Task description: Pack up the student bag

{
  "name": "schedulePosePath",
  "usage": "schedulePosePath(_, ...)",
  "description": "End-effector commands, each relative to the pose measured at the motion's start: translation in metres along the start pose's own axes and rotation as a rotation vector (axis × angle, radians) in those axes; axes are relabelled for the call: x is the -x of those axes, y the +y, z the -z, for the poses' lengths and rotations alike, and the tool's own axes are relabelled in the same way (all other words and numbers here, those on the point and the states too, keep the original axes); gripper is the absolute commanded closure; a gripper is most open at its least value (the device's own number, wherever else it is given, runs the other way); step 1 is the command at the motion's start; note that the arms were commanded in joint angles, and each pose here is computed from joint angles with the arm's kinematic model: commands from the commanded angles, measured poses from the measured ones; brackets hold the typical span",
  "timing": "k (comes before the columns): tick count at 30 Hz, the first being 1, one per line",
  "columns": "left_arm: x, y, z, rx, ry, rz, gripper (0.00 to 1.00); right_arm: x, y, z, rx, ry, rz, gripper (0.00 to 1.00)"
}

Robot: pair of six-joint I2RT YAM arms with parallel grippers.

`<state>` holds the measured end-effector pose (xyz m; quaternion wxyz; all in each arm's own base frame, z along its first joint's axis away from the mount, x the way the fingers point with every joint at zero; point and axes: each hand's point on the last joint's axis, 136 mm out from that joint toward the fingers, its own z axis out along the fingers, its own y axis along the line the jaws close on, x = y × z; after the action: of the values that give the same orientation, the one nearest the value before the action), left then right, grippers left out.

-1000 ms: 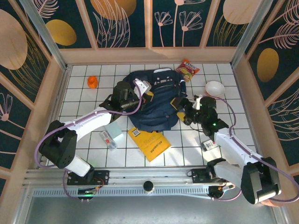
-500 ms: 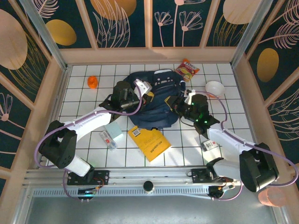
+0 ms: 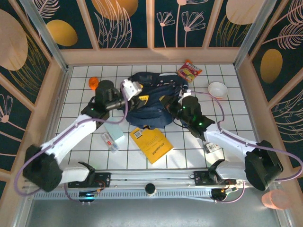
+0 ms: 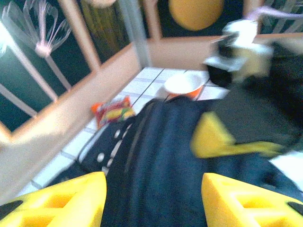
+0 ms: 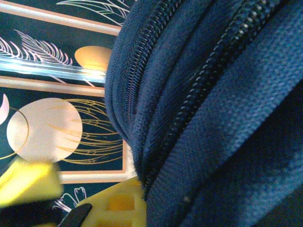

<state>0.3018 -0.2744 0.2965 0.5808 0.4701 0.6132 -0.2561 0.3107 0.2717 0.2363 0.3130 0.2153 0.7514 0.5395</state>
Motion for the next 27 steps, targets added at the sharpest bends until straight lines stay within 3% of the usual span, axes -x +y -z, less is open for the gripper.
schedulePosePath(1,-0.020,-0.062,0.017,-0.216,-0.010,-0.207,0.45,0.017,0.043,-0.003,0.093,-0.089,0.024,0.93)
schedulePosePath(6,-0.036,-0.085,0.014,-0.224,0.016,-0.355,0.43,0.014,0.043,-0.008,0.089,-0.077,0.025,0.93)
schedulePosePath(11,-0.037,-0.068,-0.004,-0.129,0.027,-0.353,0.43,0.011,0.044,-0.009,0.086,-0.072,0.027,0.93)
schedulePosePath(15,-0.032,-0.070,-0.014,-0.151,-0.005,-0.352,0.43,0.010,0.045,-0.009,0.086,-0.071,0.027,0.93)
schedulePosePath(19,-0.030,-0.077,-0.018,-0.192,-0.030,-0.345,0.54,0.009,0.043,-0.011,0.082,-0.064,0.026,0.93)
schedulePosePath(27,-0.022,-0.074,-0.023,-0.162,-0.069,-0.319,0.54,0.007,0.043,-0.014,0.087,-0.056,0.016,0.93)
